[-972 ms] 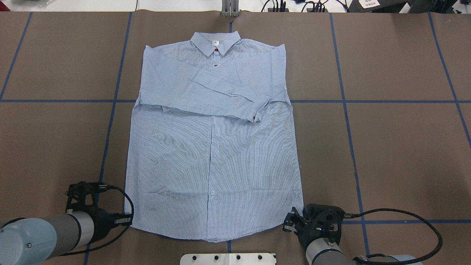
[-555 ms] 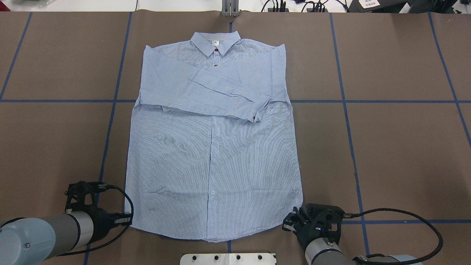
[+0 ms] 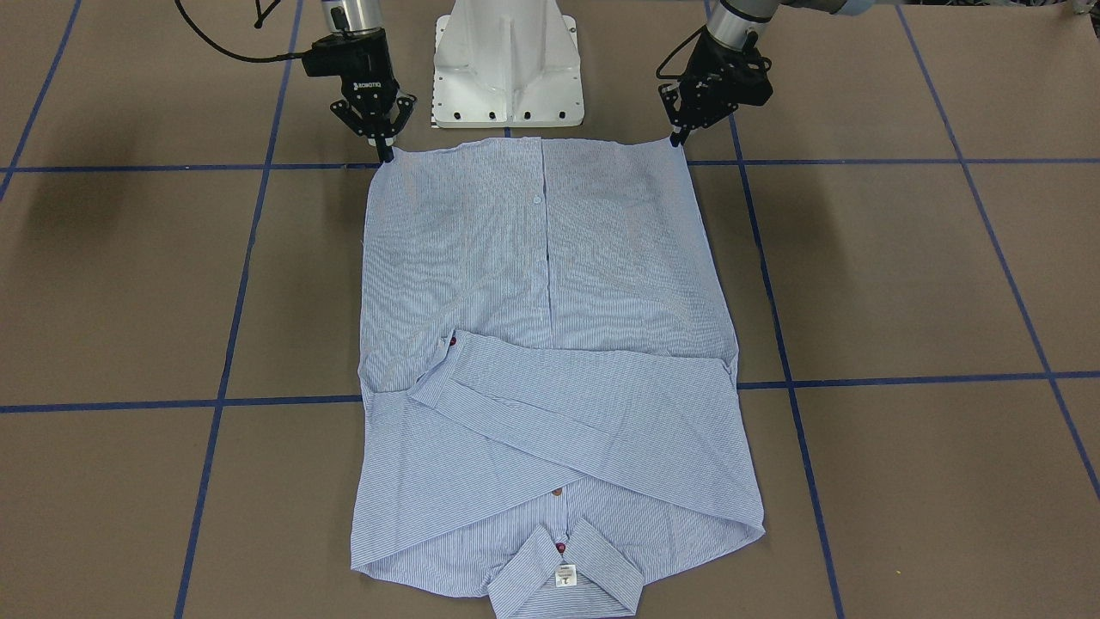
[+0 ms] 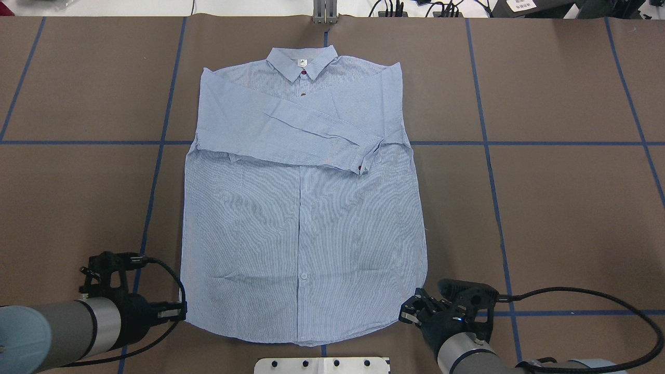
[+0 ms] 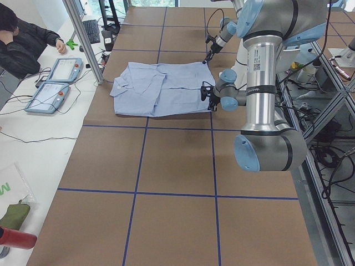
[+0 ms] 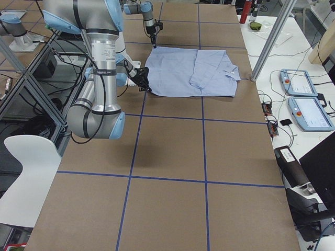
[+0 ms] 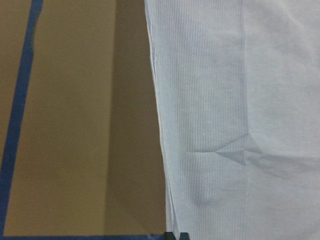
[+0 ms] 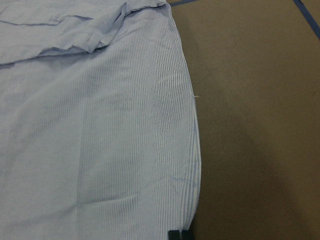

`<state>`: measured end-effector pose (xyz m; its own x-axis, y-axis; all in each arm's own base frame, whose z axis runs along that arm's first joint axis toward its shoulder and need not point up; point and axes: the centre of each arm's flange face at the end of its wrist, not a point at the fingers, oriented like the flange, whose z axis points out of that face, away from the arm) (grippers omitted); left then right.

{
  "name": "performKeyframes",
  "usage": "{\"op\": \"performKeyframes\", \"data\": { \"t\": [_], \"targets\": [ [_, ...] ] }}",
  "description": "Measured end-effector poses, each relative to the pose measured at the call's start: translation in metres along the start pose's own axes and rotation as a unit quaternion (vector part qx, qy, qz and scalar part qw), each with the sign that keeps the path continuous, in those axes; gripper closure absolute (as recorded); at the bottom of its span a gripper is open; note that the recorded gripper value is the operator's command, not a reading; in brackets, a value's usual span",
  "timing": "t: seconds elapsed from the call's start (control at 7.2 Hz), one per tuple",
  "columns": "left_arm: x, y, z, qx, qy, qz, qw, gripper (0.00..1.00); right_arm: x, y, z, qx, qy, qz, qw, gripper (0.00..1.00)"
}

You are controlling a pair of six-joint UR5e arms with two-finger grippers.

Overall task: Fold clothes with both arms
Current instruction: 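Lift the hem with both grippers and fold it toward the collar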

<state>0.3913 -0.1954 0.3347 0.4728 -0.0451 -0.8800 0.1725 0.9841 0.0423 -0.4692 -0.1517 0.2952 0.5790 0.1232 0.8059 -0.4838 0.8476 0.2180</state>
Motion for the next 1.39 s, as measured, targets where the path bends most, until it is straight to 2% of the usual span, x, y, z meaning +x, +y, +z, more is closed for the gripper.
{"op": "performKeyframes", "data": {
  "t": [0.28, 0.42, 0.56, 0.69, 0.83, 1.11, 1.39],
  "targets": [
    [0.027, -0.015, -0.108, -0.035, 0.050, -0.010, 0.9981, 1.00, -0.008, -0.053, -0.092, -0.048, 0.002, 0.005, 0.9988, 1.00],
    [0.034, -0.025, -0.156, -0.051, 0.059, -0.014, 0.9968, 1.00, -0.004, -0.078, -0.126, -0.067, -0.001, 0.014, 0.9977, 1.00],
    [0.036, -0.035, -0.182, -0.056, 0.059, -0.010, 0.9967, 1.00, -0.004, -0.100, -0.143, -0.079, -0.002, 0.028, 0.9965, 1.00],
    [0.035, -0.048, -0.184, -0.049, 0.046, -0.003, 0.9977, 1.00, -0.014, -0.116, -0.146, -0.084, 0.005, 0.038, 0.9958, 1.00],
    [0.034, -0.065, -0.165, -0.034, 0.027, -0.003, 0.9991, 1.00, -0.035, -0.128, -0.132, -0.075, 0.020, 0.038, 0.9963, 1.00],
    [0.033, -0.115, -0.105, 0.019, -0.021, 0.011, 0.9995, 1.00, -0.075, -0.163, -0.076, -0.032, 0.049, 0.016, 0.9981, 1.00],
    [0.037, -0.180, -0.050, 0.068, -0.067, 0.036, 0.9948, 1.00, -0.085, -0.217, -0.012, -0.011, 0.067, 0.004, 0.9977, 1.00]
  ]
}}
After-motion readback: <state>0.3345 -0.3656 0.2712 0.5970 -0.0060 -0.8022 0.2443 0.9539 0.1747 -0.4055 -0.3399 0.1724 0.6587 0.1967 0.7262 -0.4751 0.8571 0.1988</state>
